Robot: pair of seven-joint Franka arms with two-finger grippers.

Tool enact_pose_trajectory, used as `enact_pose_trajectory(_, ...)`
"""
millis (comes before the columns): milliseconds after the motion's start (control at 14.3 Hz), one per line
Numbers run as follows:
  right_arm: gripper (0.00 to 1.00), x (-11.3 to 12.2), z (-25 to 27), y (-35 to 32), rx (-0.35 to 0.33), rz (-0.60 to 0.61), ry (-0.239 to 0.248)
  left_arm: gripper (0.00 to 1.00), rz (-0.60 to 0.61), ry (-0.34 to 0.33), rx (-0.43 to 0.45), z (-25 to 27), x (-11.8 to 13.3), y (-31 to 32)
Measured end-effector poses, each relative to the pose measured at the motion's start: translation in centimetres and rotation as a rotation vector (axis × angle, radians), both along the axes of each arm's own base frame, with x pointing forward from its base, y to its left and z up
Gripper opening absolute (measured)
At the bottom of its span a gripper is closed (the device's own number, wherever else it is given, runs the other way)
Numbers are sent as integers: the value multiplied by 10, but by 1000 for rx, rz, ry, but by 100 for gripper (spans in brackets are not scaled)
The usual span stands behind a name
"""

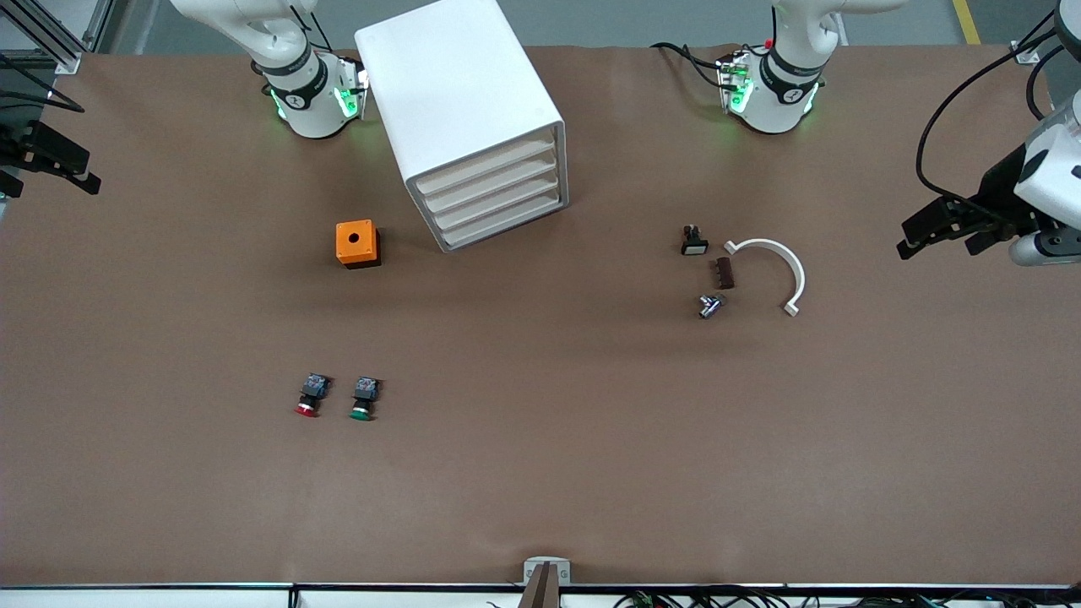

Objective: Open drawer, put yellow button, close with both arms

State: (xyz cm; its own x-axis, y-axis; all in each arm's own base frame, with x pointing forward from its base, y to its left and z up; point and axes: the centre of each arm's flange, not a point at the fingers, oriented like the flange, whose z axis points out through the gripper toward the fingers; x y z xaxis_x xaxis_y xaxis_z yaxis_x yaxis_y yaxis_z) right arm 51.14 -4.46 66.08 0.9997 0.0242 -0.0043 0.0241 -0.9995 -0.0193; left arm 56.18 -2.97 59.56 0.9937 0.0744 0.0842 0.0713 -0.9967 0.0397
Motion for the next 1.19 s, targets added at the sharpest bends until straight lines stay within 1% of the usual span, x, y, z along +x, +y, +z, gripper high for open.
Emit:
enact_pose_trajectory(70, 100, 0, 0, 0, 0, 0, 0, 100, -4, -3, 20, 2, 4, 0)
enact_pose_trajectory(280, 100, 0, 0, 0, 0, 1, 1, 100, -9, 0, 30, 8, 9, -2)
enact_pose_trajectory(700, 100, 0, 0, 0, 0, 0, 1, 100, -16, 2, 30, 13, 8, -5)
enact_pose_trajectory(911, 100, 0, 0, 0, 0, 0, 1, 100, -29, -20, 29, 31, 7, -14)
enact_pose_trajectory(1051, 100, 0, 0, 0, 0, 0, 0, 100, -30, -22, 28, 42, 5, -15)
enact_pose_trajectory(1191, 100, 0, 0, 0, 0, 1, -1, 100, -26, -1, 29, 42, 2, -15)
